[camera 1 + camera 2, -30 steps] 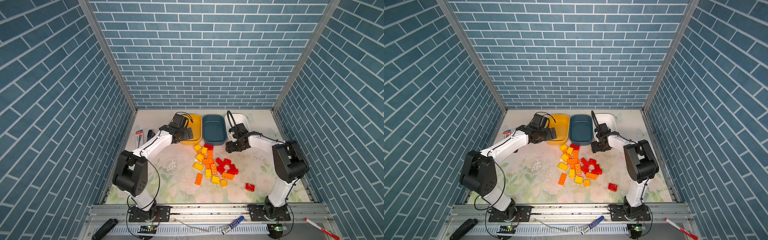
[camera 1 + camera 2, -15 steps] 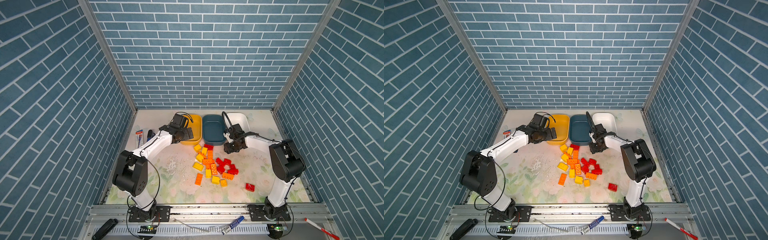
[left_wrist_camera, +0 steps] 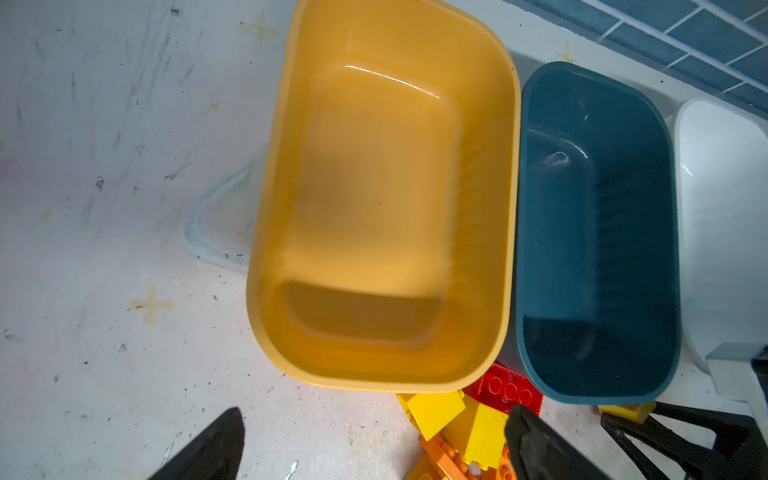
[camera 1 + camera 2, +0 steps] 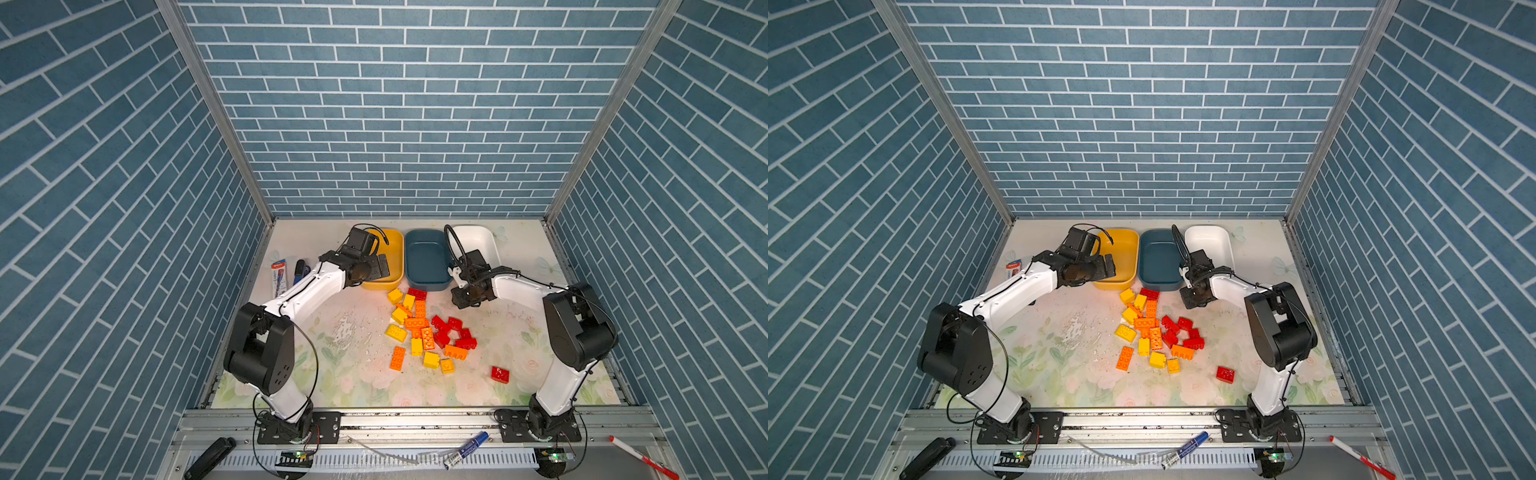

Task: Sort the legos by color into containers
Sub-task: 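Lower the right gripper and grasp a yellow brick beside the teal tub, then carry the yellow brick into the white tub and release it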

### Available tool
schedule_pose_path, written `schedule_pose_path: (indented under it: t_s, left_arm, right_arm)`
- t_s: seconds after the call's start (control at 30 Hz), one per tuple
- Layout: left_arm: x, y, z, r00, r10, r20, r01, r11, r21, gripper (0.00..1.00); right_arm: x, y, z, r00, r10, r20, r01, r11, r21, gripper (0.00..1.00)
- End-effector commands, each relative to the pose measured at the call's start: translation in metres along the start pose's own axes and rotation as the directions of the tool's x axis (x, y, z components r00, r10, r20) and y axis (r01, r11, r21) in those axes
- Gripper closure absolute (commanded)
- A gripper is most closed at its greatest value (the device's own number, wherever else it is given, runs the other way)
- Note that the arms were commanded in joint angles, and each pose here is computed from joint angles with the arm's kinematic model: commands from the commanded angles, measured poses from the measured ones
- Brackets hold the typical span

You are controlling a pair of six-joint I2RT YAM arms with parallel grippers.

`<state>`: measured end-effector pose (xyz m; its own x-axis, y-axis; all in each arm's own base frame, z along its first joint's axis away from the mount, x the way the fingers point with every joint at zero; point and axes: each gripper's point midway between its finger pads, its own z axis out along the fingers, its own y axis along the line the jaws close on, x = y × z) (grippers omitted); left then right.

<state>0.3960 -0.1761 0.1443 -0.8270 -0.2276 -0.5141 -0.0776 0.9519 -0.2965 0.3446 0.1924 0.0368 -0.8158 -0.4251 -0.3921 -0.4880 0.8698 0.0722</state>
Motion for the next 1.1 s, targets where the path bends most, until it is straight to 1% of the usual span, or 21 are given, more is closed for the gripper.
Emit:
schedule_pose_path:
  t_s: [0.0,0.13,0.23,0.33,0.4,0.47,0.53,0.57,0.7,0.77,0.83,0.9,0.93,1.07]
  left_arm:
    - [-0.001,-0.009,-0.011,0.999,0.018,0.036,-0.018,1.000,0.006,0.01]
    - [0.000,-0.020,-0.014,0.998,0.033,0.059,-0.034,0.999,0.014,0.01]
    - [0.001,-0.031,-0.017,0.995,0.048,0.083,-0.051,0.998,0.036,0.01]
    - [0.001,-0.044,-0.021,0.991,0.070,0.116,-0.081,0.993,0.090,0.01]
    - [0.001,-0.049,-0.025,0.988,0.062,0.141,-0.081,0.987,0.136,0.01]
    - [0.000,-0.050,-0.032,0.984,0.050,0.170,-0.079,0.983,0.166,0.01]
    - [-0.001,-0.050,-0.038,0.980,0.050,0.193,-0.086,0.980,0.179,0.01]
    - [-0.001,-0.047,-0.041,0.979,0.054,0.199,-0.089,0.981,0.171,0.01]
    - [0.000,-0.038,-0.051,0.970,0.103,0.219,-0.135,0.982,0.133,0.01]
    - [0.002,-0.037,-0.056,0.965,0.126,0.229,-0.158,0.979,0.131,0.01]
    - [0.003,-0.037,-0.058,0.963,0.140,0.232,-0.175,0.975,0.138,0.01]
    - [0.006,-0.037,-0.058,0.963,0.148,0.227,-0.183,0.972,0.144,0.01]
    - [0.008,-0.037,-0.058,0.964,0.149,0.223,-0.185,0.971,0.152,0.01]
    - [0.015,-0.042,-0.056,0.967,0.144,0.210,-0.185,0.964,0.189,0.01]
  right_arm:
    - [0.002,0.013,-0.026,0.997,-0.056,0.056,0.059,0.997,-0.048,0.70]
    - [-0.008,0.016,-0.050,0.988,-0.060,0.143,0.069,0.996,-0.060,0.71]
    - [-0.028,0.011,-0.071,0.970,-0.021,0.240,0.037,0.997,-0.062,0.71]
    - [-0.051,-0.002,-0.087,0.946,0.058,0.318,-0.037,0.997,-0.071,0.71]
    - [-0.062,-0.017,-0.091,0.935,0.124,0.333,-0.112,0.992,-0.056,0.71]
    - [-0.070,-0.037,-0.087,0.925,0.186,0.333,-0.189,0.982,-0.024,0.71]
    - [-0.074,-0.053,-0.078,0.924,0.229,0.307,-0.241,0.971,0.002,0.71]
    - [-0.076,-0.064,-0.074,0.925,0.241,0.293,-0.263,0.964,0.040,0.71]
    - [-0.085,-0.090,-0.051,0.948,0.230,0.219,-0.263,0.955,0.139,0.70]
    - [-0.090,-0.099,-0.039,0.962,0.211,0.175,-0.242,0.953,0.184,0.70]
    - [-0.098,-0.106,-0.030,0.967,0.196,0.162,-0.229,0.950,0.211,0.69]
    - [-0.108,-0.112,-0.025,0.967,0.192,0.165,-0.227,0.945,0.234,0.65]
    - [-0.113,-0.115,-0.024,0.967,0.196,0.163,-0.232,0.942,0.243,0.62]
    - [-0.125,-0.107,-0.037,0.957,0.224,0.186,-0.260,0.944,0.202,0.44]
